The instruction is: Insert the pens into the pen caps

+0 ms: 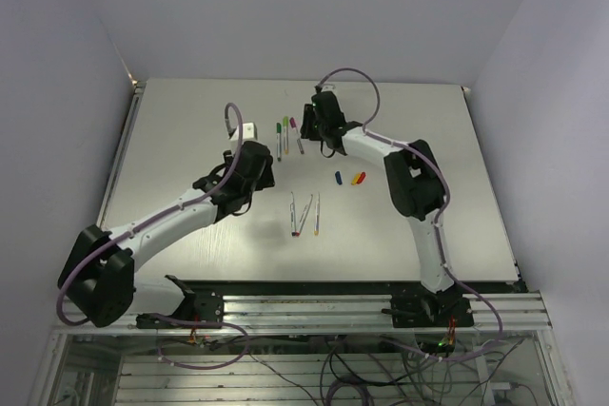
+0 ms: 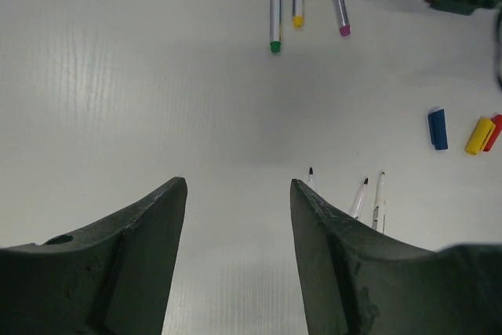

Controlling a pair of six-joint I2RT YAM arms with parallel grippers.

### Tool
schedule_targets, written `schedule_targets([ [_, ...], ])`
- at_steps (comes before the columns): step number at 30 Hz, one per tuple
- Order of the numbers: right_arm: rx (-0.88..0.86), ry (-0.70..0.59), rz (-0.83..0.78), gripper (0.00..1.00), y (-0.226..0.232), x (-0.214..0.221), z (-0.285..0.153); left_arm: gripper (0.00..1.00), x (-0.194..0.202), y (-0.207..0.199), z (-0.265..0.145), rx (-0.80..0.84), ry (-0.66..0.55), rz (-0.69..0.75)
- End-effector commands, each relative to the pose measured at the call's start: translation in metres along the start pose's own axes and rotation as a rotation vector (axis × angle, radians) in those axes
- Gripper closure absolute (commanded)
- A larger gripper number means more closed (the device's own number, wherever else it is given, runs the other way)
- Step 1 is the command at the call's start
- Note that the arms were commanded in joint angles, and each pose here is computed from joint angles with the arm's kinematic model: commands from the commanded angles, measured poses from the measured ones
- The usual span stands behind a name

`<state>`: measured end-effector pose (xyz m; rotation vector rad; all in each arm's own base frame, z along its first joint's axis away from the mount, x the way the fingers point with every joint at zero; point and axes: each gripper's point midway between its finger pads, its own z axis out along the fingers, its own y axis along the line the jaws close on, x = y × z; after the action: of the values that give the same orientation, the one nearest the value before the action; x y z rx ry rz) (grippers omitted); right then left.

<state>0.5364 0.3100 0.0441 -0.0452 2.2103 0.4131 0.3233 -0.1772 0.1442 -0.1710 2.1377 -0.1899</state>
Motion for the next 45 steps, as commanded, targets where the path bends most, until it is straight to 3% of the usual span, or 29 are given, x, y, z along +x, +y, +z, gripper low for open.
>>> schedule_targets([
  [1,-0.005,-0.207,-0.03,0.61,0.008,-0.083,-0.064,0.32,-0.008,-0.017,0.01,0.04,0.0,-0.008],
  [6,0.022,-0.241,-0.021,0.61,-0.009,-0.089,-0.123,0.34,0.015,-0.027,0.023,0.08,0.05,0.022],
  [11,0.066,-0.26,-0.005,0.62,-0.031,-0.075,-0.172,0.54,0.057,-0.046,0.032,0.123,0.144,0.135],
  [15,0.132,-0.239,-0.01,0.64,-0.053,-0.054,-0.196,0.46,0.082,-0.062,0.027,0.132,0.172,0.227],
  [20,0.152,-0.221,0.004,0.65,-0.067,-0.032,-0.218,0.4,0.103,-0.069,0.026,0.143,0.209,0.238],
  [22,0.151,-0.198,0.001,0.66,-0.072,-0.018,-0.222,0.3,0.108,-0.07,0.025,0.138,0.212,0.257],
  [34,0.115,-0.158,0.026,0.67,-0.076,0.011,-0.239,0.31,0.129,-0.073,0.045,0.066,0.234,0.307],
  [45,0.114,-0.184,0.041,0.68,-0.075,0.003,-0.246,0.36,0.16,-0.042,0.026,-0.011,0.382,0.399],
])
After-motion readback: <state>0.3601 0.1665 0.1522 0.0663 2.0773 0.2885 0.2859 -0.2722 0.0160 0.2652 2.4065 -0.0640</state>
